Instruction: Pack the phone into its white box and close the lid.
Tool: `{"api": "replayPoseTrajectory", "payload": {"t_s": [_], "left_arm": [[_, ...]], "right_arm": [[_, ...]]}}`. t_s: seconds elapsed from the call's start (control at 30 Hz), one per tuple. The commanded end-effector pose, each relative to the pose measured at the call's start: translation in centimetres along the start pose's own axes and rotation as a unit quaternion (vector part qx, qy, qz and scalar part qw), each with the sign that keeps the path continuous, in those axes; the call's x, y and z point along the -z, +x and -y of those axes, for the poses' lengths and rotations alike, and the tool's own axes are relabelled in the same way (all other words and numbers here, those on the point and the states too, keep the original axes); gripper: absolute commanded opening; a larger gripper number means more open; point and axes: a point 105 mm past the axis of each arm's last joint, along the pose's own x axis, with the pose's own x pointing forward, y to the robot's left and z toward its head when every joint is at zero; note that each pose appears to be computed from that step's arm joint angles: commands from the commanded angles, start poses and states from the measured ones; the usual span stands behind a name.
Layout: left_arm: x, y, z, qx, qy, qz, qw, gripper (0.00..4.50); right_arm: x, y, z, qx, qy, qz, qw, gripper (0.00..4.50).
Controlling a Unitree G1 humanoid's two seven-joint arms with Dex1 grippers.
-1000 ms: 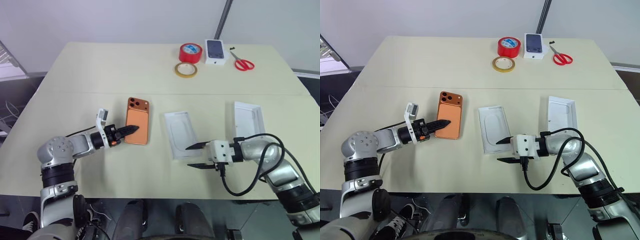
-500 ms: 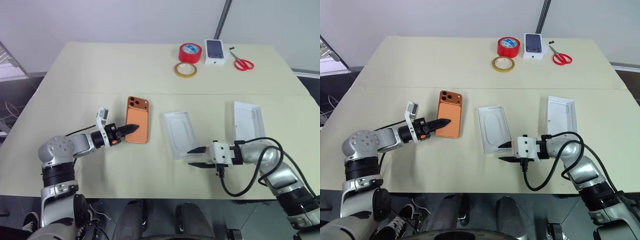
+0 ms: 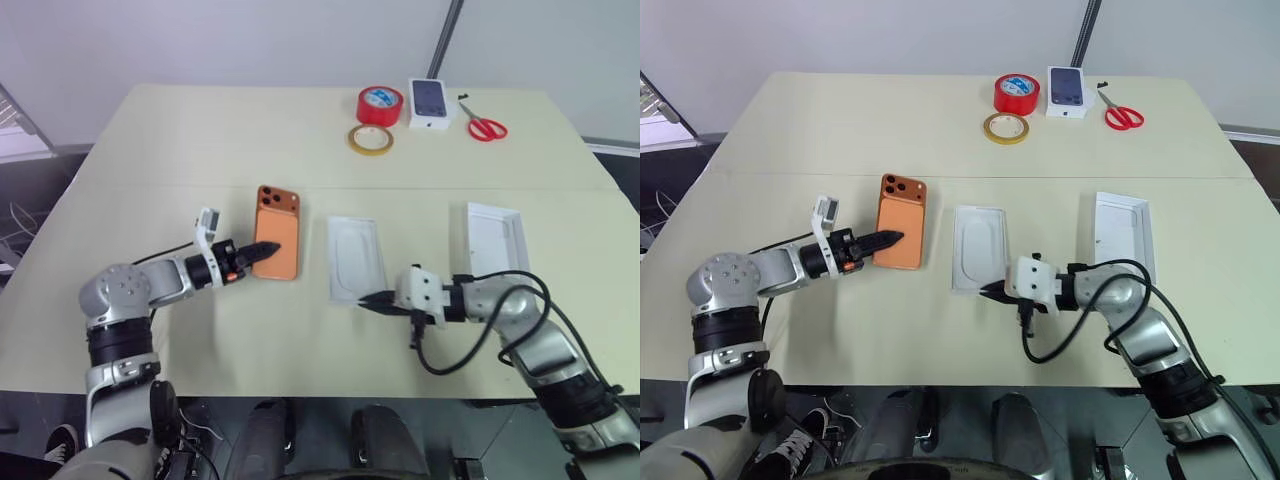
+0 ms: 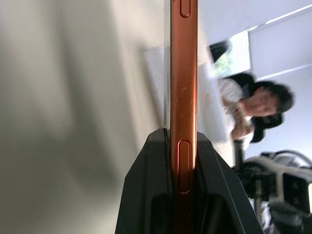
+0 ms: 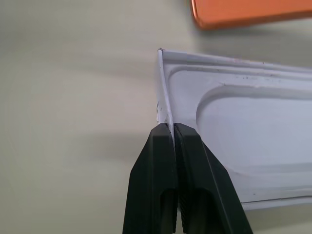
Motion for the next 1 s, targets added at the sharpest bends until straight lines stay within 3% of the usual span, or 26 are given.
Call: {"api": "replayPoseTrajectory", "payload": {"t_s": [0.03, 0.1, 0.2, 0.23, 0.37, 0.53, 0.7, 0.77, 0.83, 1.0], "left_arm": [[-2.4, 0.7, 2.7, 0.051, 0.010, 0.038, 0.998, 0.00], [-2.6, 1.4, 3.7, 0.072, -0.005, 0.038, 0.997, 0.00], [-1.1, 2.4, 4.1, 0.082, -0.023, 0.010, 0.996, 0.00], [-0.8, 2.5, 4.1, 0.080, -0.026, 0.006, 0.996, 0.00], [1.1, 3.1, 3.8, 0.077, -0.036, -0.014, 0.996, 0.00], [2.6, 3.5, 4.1, 0.088, -0.042, -0.040, 0.994, 0.00], [4.1, 4.8, 2.9, 0.067, -0.052, -0.051, 0.995, 0.00], [4.5, 4.6, 2.5, 0.060, -0.044, -0.057, 0.996, 1.00], [4.7, 4.6, 2.2, 0.054, -0.043, -0.057, 0.996, 1.71], [4.5, 5.2, 1.9, 0.045, -0.033, -0.056, 0.997, 4.28]], "right_arm": [[-0.6, 1.2, -0.2, 0.005, -0.031, -0.019, 0.999, 0.03], [0.3, 2.0, 0.1, 0.023, -0.024, -0.044, 0.998, 0.03], [-0.3, 2.4, 0.2, 0.027, 0.009, -0.026, 0.999, 0.03], [-0.6, 2.5, 0.2, 0.027, 0.017, -0.020, 0.999, 0.64], [-3.1, 1.3, -0.3, 0.010, 0.035, 0.032, 0.999, 2.34], [-4.8, -2.3, 0.4, 0.012, 0.019, 0.086, 0.996, 2.34], [-1.3, -5.0, 2.5, 0.058, -0.004, 0.016, 0.998, 2.34], [-1.3, -5.0, 2.7, 0.064, -0.006, 0.021, 0.998, 2.39], [-1.4, -4.7, 2.6, 0.065, -0.006, 0.027, 0.997, 2.39], [-1.6, -3.3, 2.1, 0.067, -0.006, 0.038, 0.997, 2.39]]}}
